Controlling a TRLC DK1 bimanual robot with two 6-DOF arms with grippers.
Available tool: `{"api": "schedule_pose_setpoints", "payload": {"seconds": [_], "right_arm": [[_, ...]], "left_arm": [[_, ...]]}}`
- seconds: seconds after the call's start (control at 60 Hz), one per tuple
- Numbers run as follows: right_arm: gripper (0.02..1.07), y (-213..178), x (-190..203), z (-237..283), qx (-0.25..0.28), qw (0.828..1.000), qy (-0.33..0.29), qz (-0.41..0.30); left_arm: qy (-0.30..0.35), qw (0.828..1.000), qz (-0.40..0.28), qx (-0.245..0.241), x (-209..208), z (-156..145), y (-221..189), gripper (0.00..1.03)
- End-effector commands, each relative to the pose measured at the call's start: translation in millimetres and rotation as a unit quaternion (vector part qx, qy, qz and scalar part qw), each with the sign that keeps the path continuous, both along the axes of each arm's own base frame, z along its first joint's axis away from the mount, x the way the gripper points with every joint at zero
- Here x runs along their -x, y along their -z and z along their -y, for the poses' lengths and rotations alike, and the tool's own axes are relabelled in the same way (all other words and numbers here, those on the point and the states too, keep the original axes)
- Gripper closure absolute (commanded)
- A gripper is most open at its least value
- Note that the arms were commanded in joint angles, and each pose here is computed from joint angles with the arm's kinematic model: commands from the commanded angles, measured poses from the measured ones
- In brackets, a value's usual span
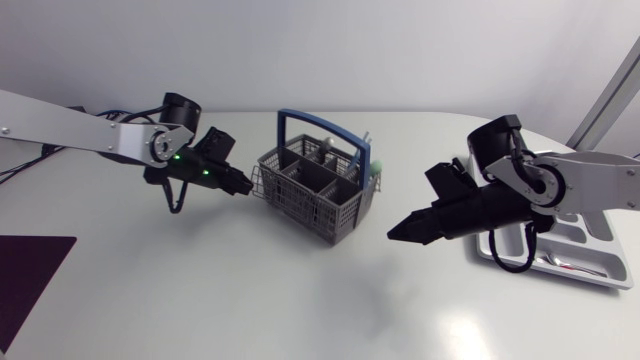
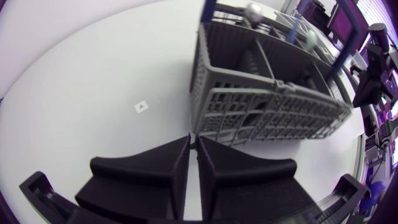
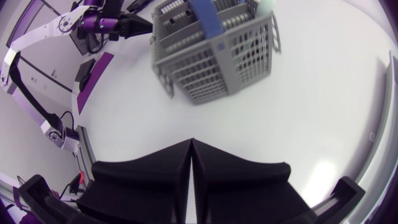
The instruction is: Sort the cutlery from the basket into the organizer compartments.
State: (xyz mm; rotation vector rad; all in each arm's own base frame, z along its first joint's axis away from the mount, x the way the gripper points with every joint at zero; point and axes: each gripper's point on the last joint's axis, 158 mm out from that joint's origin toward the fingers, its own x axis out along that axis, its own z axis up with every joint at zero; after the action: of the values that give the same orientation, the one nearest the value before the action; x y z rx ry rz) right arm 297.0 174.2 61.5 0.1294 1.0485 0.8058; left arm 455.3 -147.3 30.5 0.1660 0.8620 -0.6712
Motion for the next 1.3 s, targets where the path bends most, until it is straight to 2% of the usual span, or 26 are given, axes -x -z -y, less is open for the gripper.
{"api": "schedule_pose_setpoints", "payload": {"seconds": [0.0, 0.217, 0.633, 0.683, 0.767, 0.817, 0.85, 0.867, 1.0, 1.05, 1.167, 1.283], "right_arm": [[1.02, -15, -6, 1, -0.006, 1.0, -0.006, 0.018], [1.02, -15, 5, 2, -0.008, 1.0, -0.007, 0.024], [1.02, -20, 10, -4, -0.005, 0.999, -0.016, 0.033], [1.02, -21, 10, -4, -0.005, 0.999, -0.016, 0.034], [1.02, -21, 9, -4, -0.004, 0.999, -0.015, 0.035], [1.02, -21, 8, -4, -0.004, 0.999, -0.014, 0.036], [1.02, -21, 7, -4, -0.003, 0.999, -0.014, 0.036], [1.02, -21, 6, -4, -0.003, 0.999, -0.014, 0.037], [1.02, -22, -1, -2, -0.002, 0.999, -0.01, 0.04], [1.02, -22, -6, -1, -0.001, 0.999, -0.008, 0.042], [1.01, -21, -26, 5, -0.001, 0.999, 0.006, 0.045], [1.01, -19, -53, 10, -0.004, 0.998, 0.026, 0.049]], "left_arm": [[-0.004, 1.0, 0.017, 0.013, 8, -8, -22, 0.95], [0.022, 0.999, 0.025, 0.019, 41, 3, -34, 0.95], [0.059, 0.998, 0.003, 0.015, 77, 8, 3, 0.93], [0.057, 0.998, 0.001, 0.014, 77, 6, 4, 0.85], [0.057, 0.998, -0.002, 0.012, 80, 2, 8, 0.55], [0.058, 0.998, -0.004, 0.009, 82, 0, 11, 0.41], [0.058, 0.998, -0.006, 0.007, 84, -2, 12, 0.26], [0.057, 0.998, -0.005, 0.007, 84, -4, 12, 0.24], [0.052, 0.999, 0.001, 0.004, 91, -15, 9, 0.17], [0.054, 0.998, 0.008, 0.01, 95, -18, 3, 0.09], [0.058, 0.998, 0.027, 0.008, 103, -19, -12, 0.09], [0.076, 0.996, 0.043, 0.009, 107, -7, -25, 0.1]]}}
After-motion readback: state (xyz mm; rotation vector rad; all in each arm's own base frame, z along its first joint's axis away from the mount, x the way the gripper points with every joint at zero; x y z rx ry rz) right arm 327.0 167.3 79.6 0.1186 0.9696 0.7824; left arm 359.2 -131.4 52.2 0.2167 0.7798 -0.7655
